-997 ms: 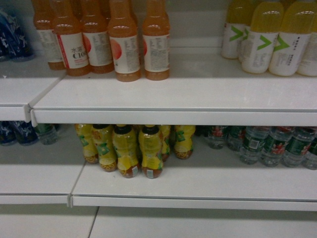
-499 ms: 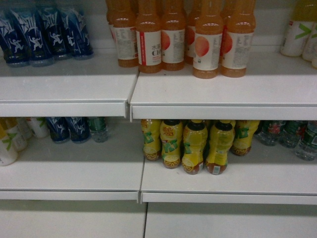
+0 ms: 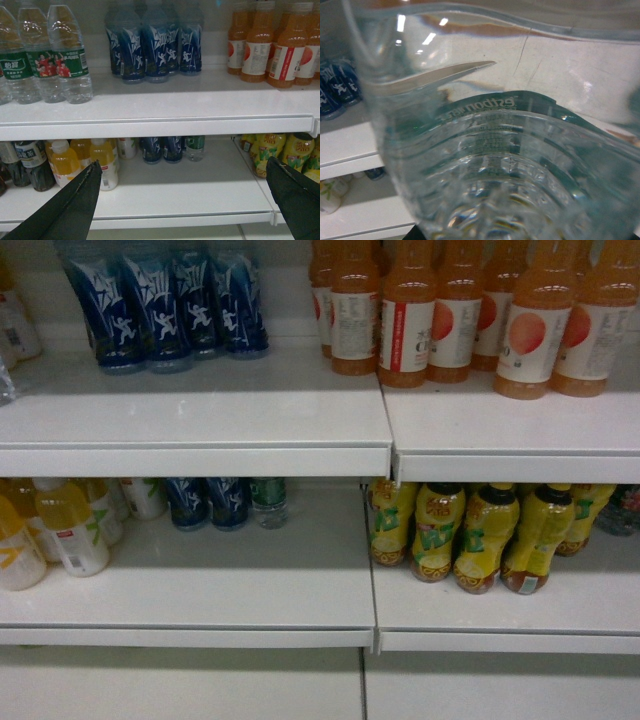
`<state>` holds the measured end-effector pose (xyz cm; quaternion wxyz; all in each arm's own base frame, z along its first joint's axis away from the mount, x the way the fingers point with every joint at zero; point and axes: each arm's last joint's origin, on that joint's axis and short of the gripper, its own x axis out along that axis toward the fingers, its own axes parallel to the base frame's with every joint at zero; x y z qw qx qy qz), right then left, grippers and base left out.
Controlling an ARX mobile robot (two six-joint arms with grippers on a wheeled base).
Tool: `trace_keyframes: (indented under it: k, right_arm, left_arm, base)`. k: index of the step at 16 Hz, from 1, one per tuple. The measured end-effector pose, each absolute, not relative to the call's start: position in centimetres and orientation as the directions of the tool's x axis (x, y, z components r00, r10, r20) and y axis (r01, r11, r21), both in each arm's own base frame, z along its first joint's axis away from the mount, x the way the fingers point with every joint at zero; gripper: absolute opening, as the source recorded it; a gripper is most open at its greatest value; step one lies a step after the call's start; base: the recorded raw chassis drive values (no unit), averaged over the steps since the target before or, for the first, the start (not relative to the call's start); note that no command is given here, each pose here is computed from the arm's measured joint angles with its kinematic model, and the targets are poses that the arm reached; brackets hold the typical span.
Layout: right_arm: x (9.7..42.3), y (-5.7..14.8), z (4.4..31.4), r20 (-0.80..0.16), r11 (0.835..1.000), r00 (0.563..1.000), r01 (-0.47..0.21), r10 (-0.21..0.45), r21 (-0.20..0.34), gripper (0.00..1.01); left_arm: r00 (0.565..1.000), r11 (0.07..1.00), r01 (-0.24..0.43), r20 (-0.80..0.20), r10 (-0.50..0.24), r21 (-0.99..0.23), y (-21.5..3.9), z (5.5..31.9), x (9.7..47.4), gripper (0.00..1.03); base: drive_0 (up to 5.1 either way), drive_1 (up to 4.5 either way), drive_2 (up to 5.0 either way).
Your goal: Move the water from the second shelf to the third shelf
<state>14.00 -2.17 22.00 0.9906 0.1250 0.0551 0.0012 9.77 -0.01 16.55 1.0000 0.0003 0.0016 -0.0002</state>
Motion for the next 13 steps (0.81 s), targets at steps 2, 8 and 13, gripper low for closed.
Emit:
trace_keyframes:
  k: [2,8,13]
  right_arm:
    - [13.98,-2.16,22.07,-0.104,0.969,0.994,0.009,0.017,0.247,0.40]
    - [13.98,-2.16,22.03,-0.106,0.969,0.994,0.009,0.018,0.247,0.40]
    - [13.98,-2.16,22.02,-0.107,0.969,0.994,0.010,0.017,0.248,0.40]
  left_arm:
    - [1.000,1.000,0.001,-0.004,-0.001,0.001,-0.01,16.55,9.77,0.98]
    - [1.000,1.000,0.000,0.000,0.000,0.001,-0.01,16.58,9.77,0.98]
    - [1.000,1.000,0.001,-0.002,-0.001,0.001,-0.01,16.57,9.77,0.98]
  base:
    - [-4.9,2.49,2.5]
    - [-5.0,2.38,2.4]
    - [-5.0,2.38,2.4]
